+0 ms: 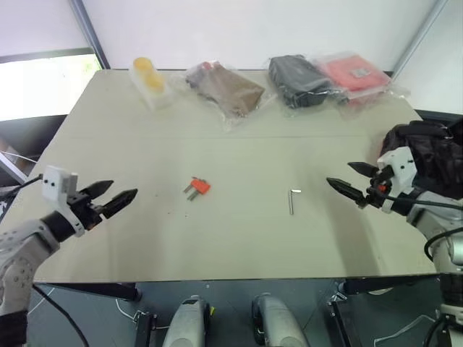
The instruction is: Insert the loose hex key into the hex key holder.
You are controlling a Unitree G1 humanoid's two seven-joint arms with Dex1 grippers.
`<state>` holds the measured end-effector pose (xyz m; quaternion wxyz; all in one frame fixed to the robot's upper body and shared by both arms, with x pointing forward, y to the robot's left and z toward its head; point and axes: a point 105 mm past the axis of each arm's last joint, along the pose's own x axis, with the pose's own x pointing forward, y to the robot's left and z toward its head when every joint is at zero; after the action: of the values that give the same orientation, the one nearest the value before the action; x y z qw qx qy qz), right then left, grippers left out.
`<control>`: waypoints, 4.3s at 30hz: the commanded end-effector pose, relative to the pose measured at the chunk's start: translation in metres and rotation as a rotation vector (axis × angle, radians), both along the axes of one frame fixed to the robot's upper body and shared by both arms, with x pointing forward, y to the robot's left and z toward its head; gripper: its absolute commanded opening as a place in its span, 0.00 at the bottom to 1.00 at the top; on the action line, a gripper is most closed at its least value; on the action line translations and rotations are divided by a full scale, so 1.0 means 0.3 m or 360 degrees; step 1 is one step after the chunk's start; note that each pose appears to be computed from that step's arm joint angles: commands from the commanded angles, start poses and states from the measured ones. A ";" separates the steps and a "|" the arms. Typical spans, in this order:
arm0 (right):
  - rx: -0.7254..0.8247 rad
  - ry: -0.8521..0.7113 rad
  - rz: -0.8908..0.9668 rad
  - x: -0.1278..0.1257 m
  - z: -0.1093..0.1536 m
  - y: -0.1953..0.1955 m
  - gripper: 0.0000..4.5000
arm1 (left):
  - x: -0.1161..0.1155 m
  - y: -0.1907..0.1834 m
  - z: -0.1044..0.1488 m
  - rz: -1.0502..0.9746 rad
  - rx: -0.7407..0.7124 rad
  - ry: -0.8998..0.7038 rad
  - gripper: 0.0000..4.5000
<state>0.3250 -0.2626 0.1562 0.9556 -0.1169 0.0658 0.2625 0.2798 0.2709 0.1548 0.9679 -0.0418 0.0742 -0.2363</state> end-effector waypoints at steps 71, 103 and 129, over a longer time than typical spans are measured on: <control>0.0002 0.0049 0.0668 0.108 -0.296 0.989 0.22 | 0.038 -0.113 0.097 -0.0386 0.0347 -0.0090 0.98; -0.1785 -0.1622 0.1426 0.133 0.299 0.553 0.22 | 0.350 -0.628 0.162 -0.1492 -0.0398 -0.0102 0.98; -0.1528 -0.1646 0.1201 0.133 0.341 0.578 0.22 | 0.385 -0.715 0.196 -0.1467 -0.0561 -0.0183 0.98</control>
<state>0.3684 -0.0894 0.2395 0.5475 -0.6447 -0.2920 0.4465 0.3932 0.0586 0.1921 0.7454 -0.1660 0.0221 -0.6452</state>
